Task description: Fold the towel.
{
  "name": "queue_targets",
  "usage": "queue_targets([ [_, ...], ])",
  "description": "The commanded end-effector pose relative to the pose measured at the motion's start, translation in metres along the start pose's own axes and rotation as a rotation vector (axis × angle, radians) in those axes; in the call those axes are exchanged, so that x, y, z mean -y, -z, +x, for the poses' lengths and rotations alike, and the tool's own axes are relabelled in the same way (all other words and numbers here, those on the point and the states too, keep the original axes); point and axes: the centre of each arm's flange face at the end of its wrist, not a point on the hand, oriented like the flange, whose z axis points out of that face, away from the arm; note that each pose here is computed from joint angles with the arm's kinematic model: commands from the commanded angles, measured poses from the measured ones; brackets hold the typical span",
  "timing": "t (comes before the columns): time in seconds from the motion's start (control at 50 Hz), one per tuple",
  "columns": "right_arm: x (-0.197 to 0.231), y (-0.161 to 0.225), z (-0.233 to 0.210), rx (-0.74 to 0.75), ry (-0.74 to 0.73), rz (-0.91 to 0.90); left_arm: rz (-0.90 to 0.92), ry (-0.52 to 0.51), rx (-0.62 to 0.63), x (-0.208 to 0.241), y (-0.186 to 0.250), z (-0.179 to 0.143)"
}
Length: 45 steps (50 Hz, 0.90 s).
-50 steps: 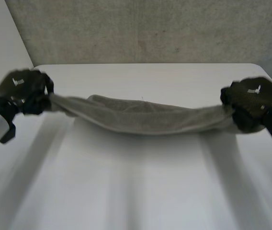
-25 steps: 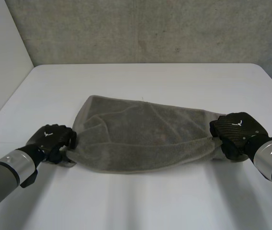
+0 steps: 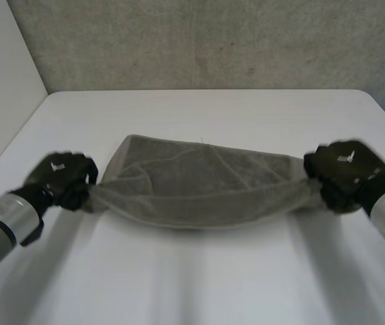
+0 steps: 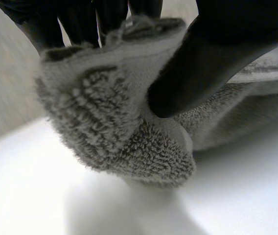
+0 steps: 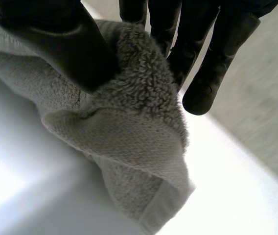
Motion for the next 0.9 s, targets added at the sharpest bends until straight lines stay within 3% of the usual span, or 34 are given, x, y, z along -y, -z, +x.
queue_targets([
  [0.02,0.067,0.035,0.025,-0.107,0.056,0.196,0.201,-0.022,0.057,0.067,0.018,-0.012],
  [0.12,0.113,0.056,0.048,-0.172,0.078,0.276,0.408,0.041,0.110,0.132,0.035,-0.036],
  [0.22,0.128,0.060,0.056,-0.174,0.087,0.279,0.453,0.079,0.131,0.147,0.035,-0.051],
  [0.3,0.112,0.027,0.060,-0.134,0.067,0.200,0.419,0.100,0.127,0.135,0.024,-0.054],
  [0.42,0.092,-0.018,0.057,-0.079,0.058,0.133,0.312,0.165,0.085,0.096,-0.028,-0.064],
  [0.48,0.088,-0.033,0.054,-0.063,0.062,0.127,0.294,0.175,0.058,0.084,-0.057,-0.066],
  [0.56,0.091,-0.082,0.046,-0.072,0.098,0.178,0.305,0.170,0.032,0.085,-0.084,-0.067],
  [0.62,0.110,-0.103,0.054,-0.159,0.110,0.265,0.369,0.141,0.025,0.104,-0.103,-0.071],
  [0.7,0.143,-0.108,0.066,-0.269,0.118,0.404,0.530,0.090,0.098,0.162,-0.104,-0.080],
  [0.78,0.192,-0.090,0.085,-0.387,0.070,0.618,0.729,0.028,0.114,0.232,-0.081,-0.070],
  [0.9,0.213,-0.068,0.091,-0.387,0.010,0.700,0.810,-0.013,0.119,0.262,-0.060,-0.067],
])
